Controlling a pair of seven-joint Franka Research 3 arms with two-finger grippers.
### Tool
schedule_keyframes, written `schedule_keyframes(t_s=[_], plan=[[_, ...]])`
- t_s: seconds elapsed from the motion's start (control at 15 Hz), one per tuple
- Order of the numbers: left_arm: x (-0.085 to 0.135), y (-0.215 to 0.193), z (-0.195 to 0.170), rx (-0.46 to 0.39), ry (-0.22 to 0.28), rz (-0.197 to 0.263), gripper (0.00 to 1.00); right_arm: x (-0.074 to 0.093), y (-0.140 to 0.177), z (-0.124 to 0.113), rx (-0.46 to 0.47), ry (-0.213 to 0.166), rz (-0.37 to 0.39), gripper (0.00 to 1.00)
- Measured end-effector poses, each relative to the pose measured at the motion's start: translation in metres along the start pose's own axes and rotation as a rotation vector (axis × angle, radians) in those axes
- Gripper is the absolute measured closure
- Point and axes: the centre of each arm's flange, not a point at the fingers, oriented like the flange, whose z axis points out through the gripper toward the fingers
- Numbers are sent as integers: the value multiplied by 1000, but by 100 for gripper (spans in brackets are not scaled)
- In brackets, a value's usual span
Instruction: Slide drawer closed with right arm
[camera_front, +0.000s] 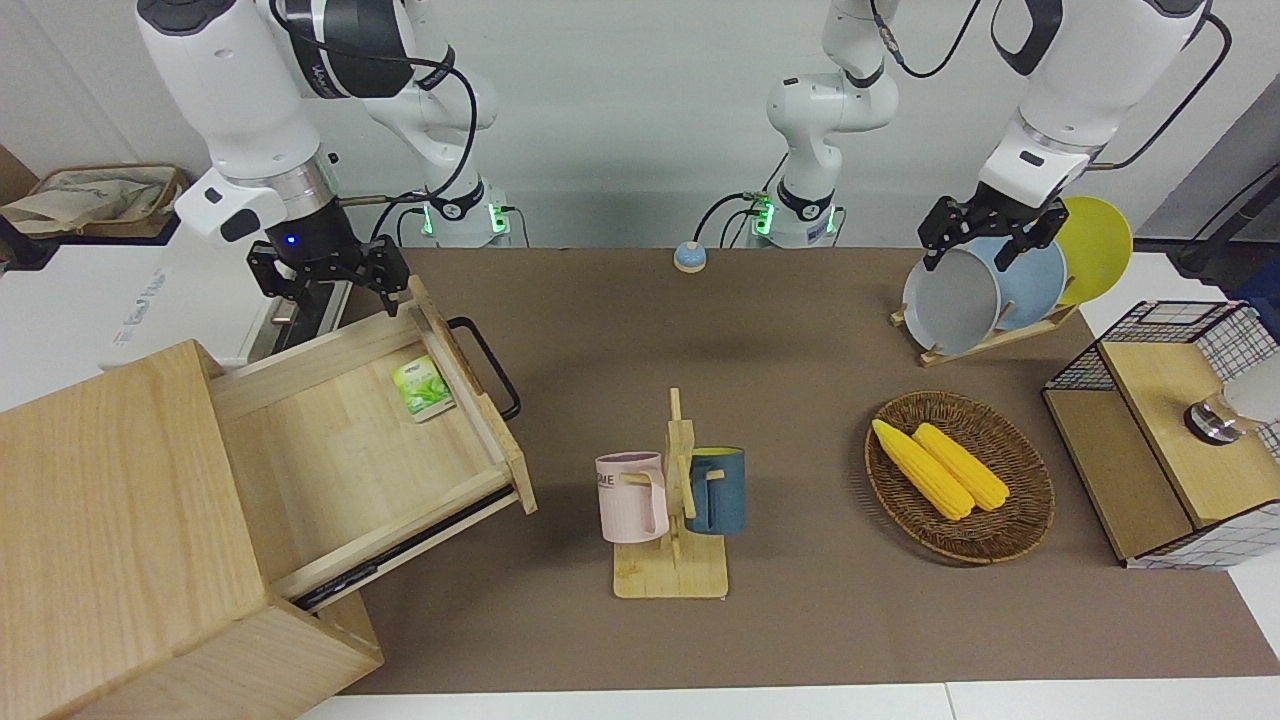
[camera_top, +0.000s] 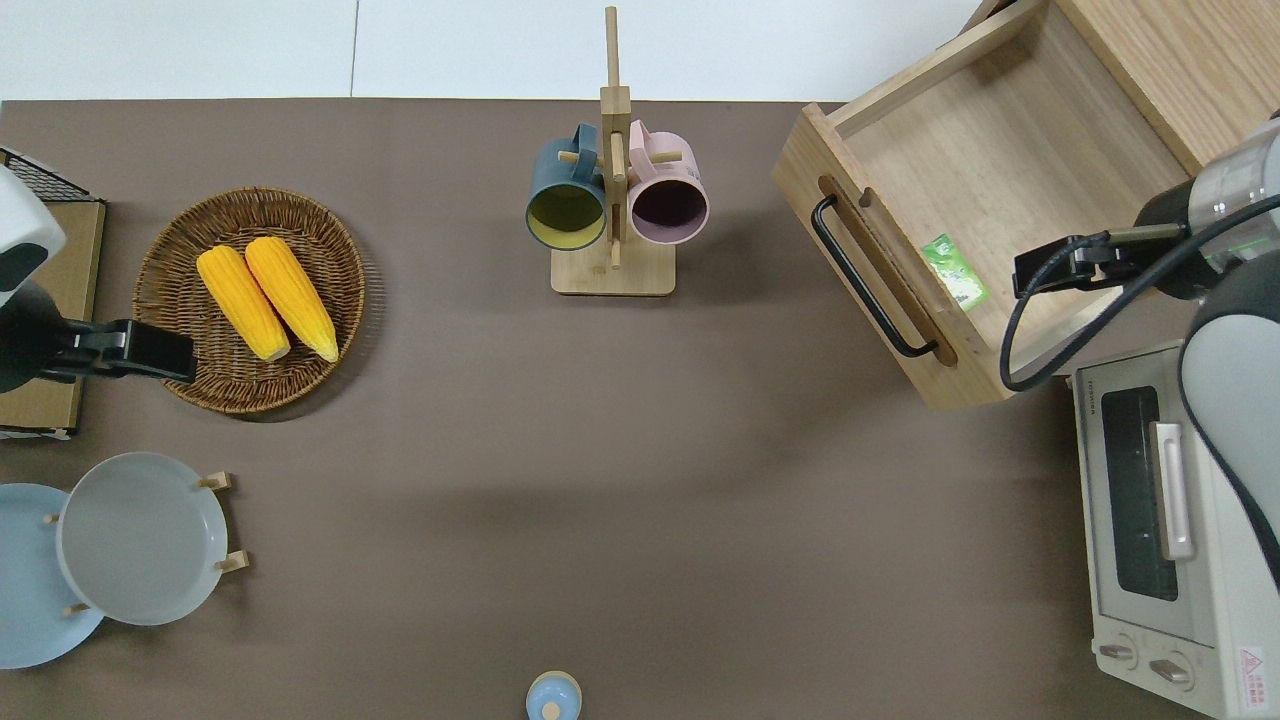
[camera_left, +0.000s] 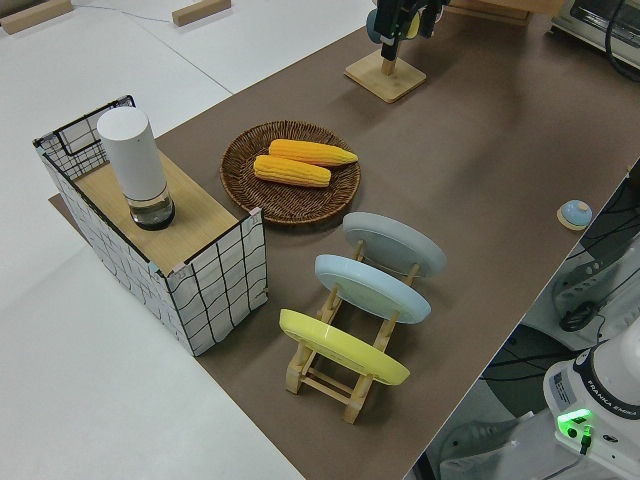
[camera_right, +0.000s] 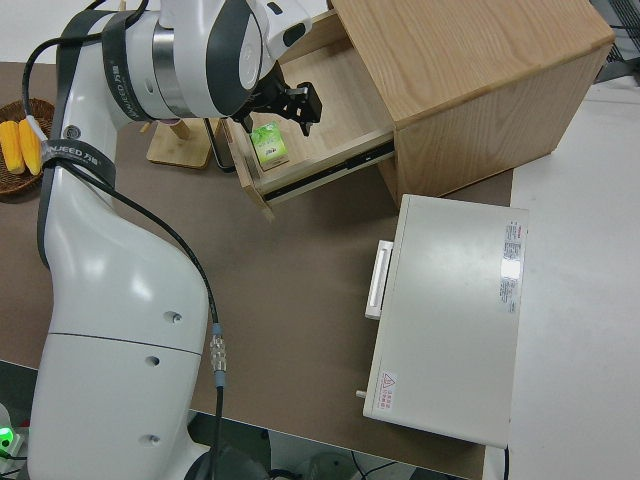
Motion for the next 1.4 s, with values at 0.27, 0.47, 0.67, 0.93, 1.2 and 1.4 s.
schedule_keyframes(t_s=[0.27,0.47,0.67,0.93,1.2,1.4], plan=[[0,0,0,0,0,0,0,0,1,0,-2,0,-12,1],[0,0,0,0,0,0,0,0,2,0,-3,0,-10,1],[0,0,0,0,0,0,0,0,2,0,-3,0,-10,2],[0,0,0,0,0,0,0,0,2,0,-3,0,-10,7],[0,0,0,0,0,0,0,0,4,0,-3,0,-7,50],[0,0,0,0,0,0,0,0,2,0,-3,0,-10,77]])
